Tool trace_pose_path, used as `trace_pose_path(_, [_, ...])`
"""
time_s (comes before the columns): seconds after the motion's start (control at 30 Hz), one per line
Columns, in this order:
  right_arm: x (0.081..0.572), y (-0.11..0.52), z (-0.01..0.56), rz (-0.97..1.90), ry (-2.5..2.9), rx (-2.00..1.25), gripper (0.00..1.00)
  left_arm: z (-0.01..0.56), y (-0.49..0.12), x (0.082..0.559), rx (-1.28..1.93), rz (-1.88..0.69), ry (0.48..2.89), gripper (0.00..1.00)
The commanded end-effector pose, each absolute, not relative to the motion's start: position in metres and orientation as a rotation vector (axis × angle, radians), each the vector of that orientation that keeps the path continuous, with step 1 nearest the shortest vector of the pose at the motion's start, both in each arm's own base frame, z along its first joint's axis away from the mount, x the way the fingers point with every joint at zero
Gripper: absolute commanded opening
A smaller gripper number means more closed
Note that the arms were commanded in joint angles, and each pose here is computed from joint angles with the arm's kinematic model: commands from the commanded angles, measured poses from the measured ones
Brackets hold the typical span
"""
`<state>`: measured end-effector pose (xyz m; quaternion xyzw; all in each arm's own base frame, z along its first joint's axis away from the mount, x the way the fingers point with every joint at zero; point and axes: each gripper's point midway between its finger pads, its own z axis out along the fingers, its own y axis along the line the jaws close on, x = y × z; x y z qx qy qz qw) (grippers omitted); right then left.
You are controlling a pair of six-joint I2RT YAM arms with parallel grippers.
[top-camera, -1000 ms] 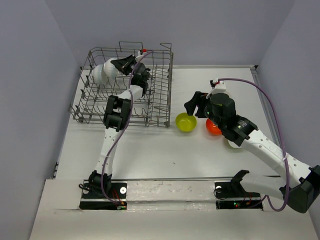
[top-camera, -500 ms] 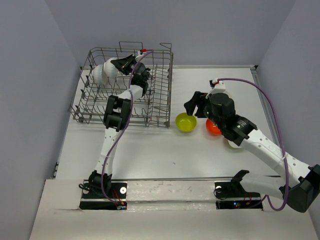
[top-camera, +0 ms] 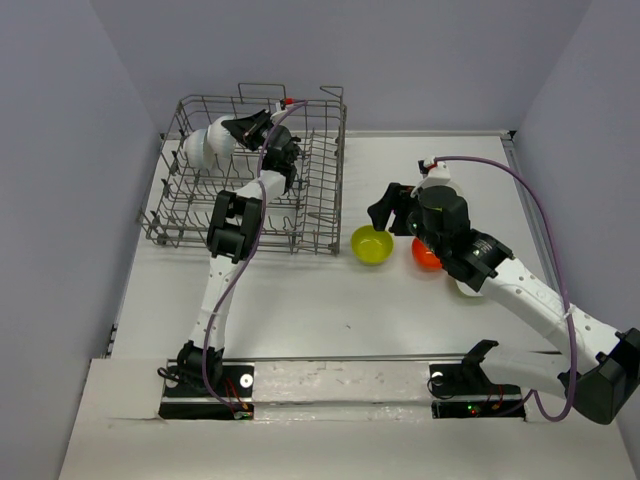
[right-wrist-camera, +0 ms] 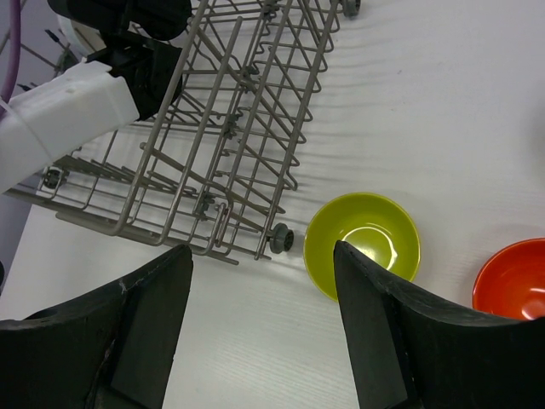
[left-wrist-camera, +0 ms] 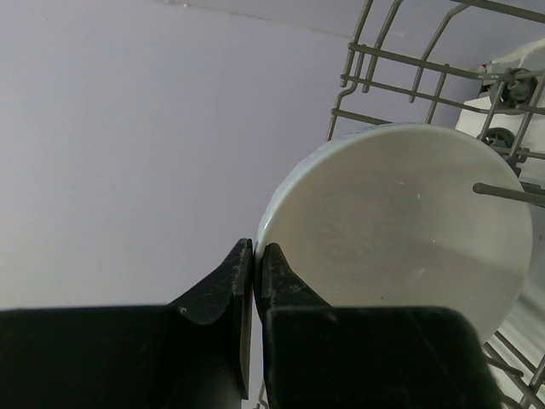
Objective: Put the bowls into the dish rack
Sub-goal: Insert the bowl into the dish rack.
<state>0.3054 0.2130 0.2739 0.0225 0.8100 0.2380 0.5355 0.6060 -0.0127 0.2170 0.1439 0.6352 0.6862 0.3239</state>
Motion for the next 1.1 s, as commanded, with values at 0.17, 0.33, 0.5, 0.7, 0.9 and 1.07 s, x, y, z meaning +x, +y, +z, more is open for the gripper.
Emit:
trace_pose_path(0.17, [0.3092, 0.2180, 0.2885, 0.586, 1.872, 0.054, 0.73, 0.2240, -0.0113, 0.5957, 0.319, 1.787, 1.663, 0.15])
trace_pose_path(0.33, [0.3096, 0.2176, 0.2893, 0.585, 1.870, 0.056, 0.73, 0.2252, -0.0123, 0.5960, 0.326, 1.781, 1.668, 0.23])
trace_pose_path(0.5, [0.3096, 0.2176, 0.2900, 0.584, 1.868, 0.055, 0.73, 0.2266, -0.0119, 0.5955, 0.328, 1.773, 1.678, 0.43])
trace_pose_path(0.7, [0.3097, 0.2176, 0.2907, 0.585, 1.867, 0.056, 0.73, 0.2223, -0.0119, 0.5959, 0.338, 1.766, 1.696, 0.58])
trace_pose_path(0.9, [0.3104, 0.2179, 0.2911, 0.584, 1.866, 0.057, 0.73, 0.2238, -0.0129, 0.5962, 0.342, 1.762, 1.701, 0.72])
trace_pose_path(1.07, [0.3098, 0.2183, 0.2920, 0.588, 1.866, 0.052, 0.73, 0.2244, -0.0122, 0.5948, 0.342, 1.753, 1.719, 0.84])
